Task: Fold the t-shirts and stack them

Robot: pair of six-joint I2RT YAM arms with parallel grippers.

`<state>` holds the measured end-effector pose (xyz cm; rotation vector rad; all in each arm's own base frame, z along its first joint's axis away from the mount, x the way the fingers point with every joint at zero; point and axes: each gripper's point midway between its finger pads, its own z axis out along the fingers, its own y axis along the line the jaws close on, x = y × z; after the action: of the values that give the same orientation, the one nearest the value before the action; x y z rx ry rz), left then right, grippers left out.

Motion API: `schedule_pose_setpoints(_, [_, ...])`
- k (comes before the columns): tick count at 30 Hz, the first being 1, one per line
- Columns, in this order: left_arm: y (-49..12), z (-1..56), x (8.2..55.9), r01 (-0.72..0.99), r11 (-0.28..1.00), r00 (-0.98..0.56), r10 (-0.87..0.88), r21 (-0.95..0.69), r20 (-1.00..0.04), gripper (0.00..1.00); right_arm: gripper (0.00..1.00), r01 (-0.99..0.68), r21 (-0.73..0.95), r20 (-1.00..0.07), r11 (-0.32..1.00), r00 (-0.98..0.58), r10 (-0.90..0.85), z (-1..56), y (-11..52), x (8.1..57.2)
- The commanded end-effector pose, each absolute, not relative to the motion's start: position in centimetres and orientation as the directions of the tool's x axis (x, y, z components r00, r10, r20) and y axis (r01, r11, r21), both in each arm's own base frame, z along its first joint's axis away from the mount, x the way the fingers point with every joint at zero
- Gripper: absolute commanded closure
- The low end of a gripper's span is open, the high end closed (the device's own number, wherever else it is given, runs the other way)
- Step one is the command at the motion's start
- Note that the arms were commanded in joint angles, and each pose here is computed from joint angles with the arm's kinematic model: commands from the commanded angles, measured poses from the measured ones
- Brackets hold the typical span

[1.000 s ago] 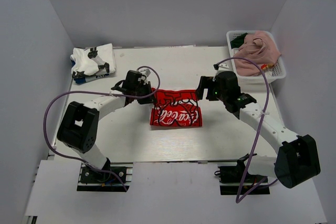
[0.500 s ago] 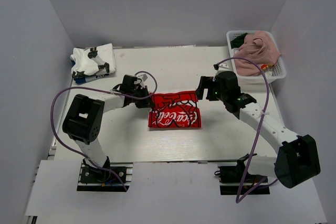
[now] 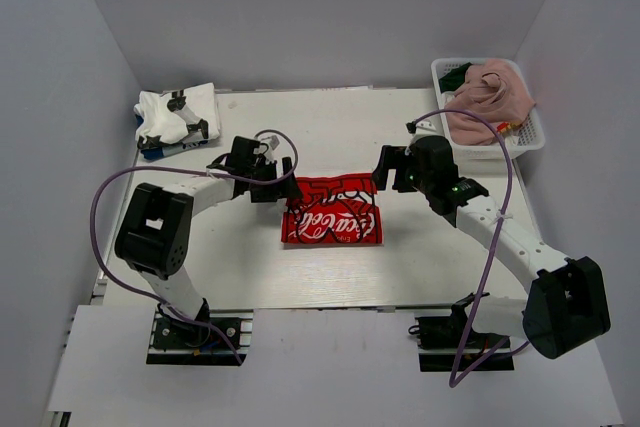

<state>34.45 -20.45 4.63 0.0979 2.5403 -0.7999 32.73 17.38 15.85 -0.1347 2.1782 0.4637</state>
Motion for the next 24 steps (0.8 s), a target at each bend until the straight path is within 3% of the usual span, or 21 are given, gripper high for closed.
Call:
schedule_pose_setpoints(1, [-18.9,6.2,35.0,0.189,0.875,-0.858,-0.073,-0.445,-0.509,0.01,0.1,-0.281,0.268,-0.803,0.922,-0.593,0.053,16.0,17.4,32.8])
schedule_pose_setpoints(9, [-20.5,3.4,32.6,0.272,0.831,-0.897,0.036,-0.485,-0.441,0.01,0.1,-0.271,0.268,-0.798,0.925,-0.6,0.055,15.6,17.2,33.0])
schedule_pose_setpoints(13, [-21.7,3.4,32.0,0.324,0.776,-0.896,0.068,-0.541,-0.439,0.07,0.1,-0.277,0.267,-0.8,0.923,-0.597,0.052,15.7,17.4,32.9])
schedule_pose_setpoints(24, [-24.0,0.2,30.8,0.359,0.733,-0.917,0.162,-0.577,-0.365,0.41,0.1,-0.231,0.228,-0.824,0.946,-0.563,0.061,16.4,15.8,32.8])
